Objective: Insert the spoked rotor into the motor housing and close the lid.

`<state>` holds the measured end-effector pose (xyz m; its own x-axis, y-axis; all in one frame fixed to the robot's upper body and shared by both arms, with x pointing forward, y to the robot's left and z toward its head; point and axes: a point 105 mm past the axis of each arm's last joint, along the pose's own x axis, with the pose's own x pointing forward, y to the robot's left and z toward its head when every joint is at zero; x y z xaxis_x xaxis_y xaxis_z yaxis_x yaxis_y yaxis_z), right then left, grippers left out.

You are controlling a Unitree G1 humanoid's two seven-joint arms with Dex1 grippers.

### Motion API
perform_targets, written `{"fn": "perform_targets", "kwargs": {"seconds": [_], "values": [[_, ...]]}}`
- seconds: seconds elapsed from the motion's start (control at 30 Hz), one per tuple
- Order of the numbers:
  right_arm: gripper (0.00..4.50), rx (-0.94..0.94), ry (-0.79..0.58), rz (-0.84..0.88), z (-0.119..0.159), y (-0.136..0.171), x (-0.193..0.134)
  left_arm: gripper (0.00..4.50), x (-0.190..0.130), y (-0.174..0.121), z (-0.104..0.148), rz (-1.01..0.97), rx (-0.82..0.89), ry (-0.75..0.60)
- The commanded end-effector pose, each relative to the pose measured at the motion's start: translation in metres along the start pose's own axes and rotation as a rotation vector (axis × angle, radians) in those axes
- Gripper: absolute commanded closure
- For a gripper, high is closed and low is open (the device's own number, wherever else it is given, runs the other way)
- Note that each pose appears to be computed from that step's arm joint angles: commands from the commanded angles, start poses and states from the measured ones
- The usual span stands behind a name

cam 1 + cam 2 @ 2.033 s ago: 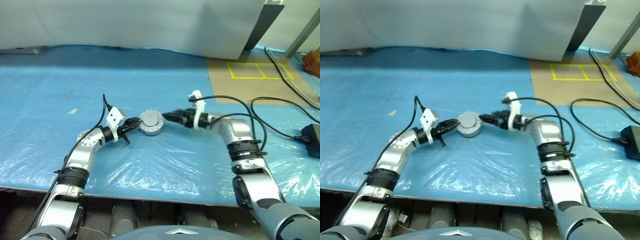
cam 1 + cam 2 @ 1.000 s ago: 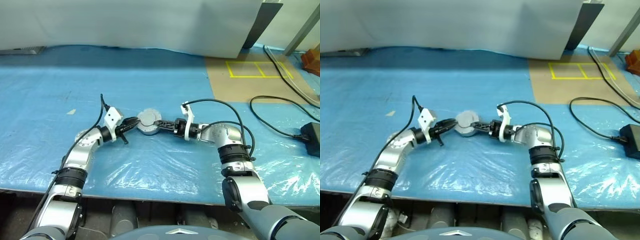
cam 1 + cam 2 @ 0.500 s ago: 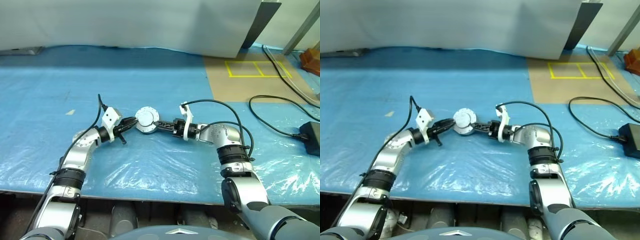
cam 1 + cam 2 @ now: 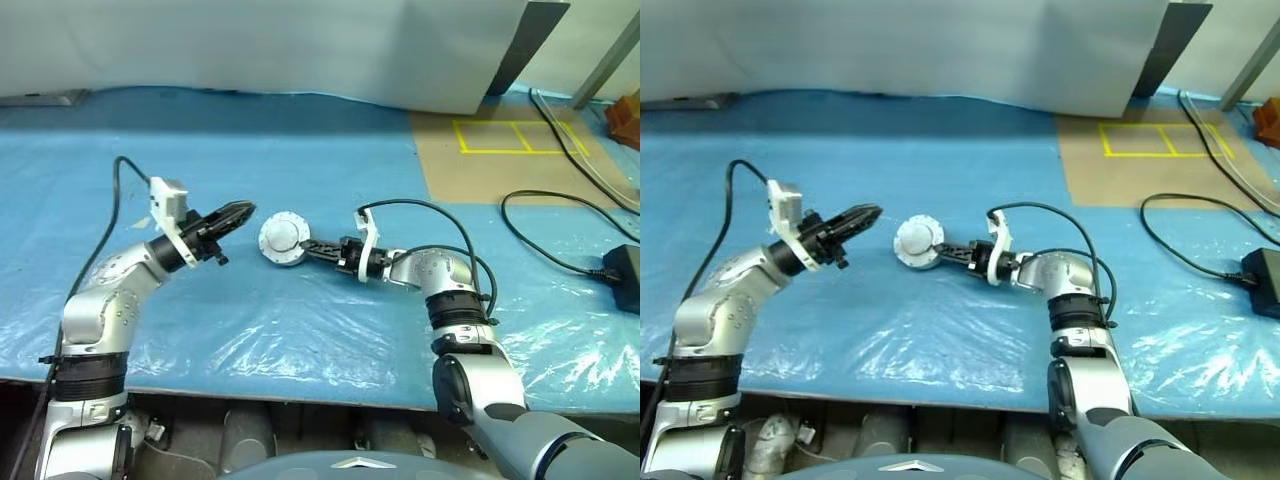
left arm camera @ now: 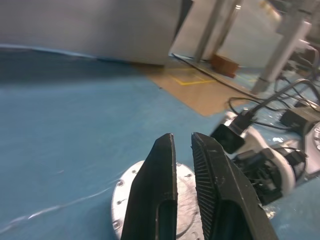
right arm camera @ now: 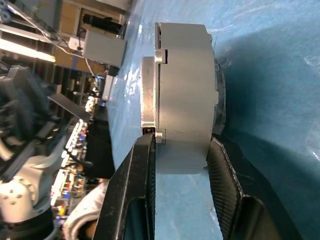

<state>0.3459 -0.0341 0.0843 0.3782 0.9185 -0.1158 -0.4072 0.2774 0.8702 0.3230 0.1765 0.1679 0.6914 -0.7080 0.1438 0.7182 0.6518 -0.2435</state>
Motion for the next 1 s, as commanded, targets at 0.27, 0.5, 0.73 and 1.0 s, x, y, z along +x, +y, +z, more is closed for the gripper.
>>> {"fn": "perform_targets", "kwargs": {"seconds": [0.27, 0.5, 0.73, 1.0], "values": [[3.40, -0.096, -0.090, 0.348, 0.045, 0.097, 0.003, 1.89, -0.035, 0.013, 0.017, 0.101, -0.331, -0.274], [3.40, -0.108, -0.075, 0.412, 0.044, 0.116, 0.005, 0.04, -0.034, -0.027, 0.017, -0.102, -0.571, -0.357], [3.40, -0.118, -0.047, 0.411, 0.040, 0.119, 0.004, 0.04, -0.016, -0.025, 0.005, -0.086, -0.637, -0.340], [3.40, -0.137, -0.034, 0.398, 0.038, 0.119, 0.001, 0.04, -0.002, -0.013, -0.007, -0.068, -0.672, -0.343]]}}
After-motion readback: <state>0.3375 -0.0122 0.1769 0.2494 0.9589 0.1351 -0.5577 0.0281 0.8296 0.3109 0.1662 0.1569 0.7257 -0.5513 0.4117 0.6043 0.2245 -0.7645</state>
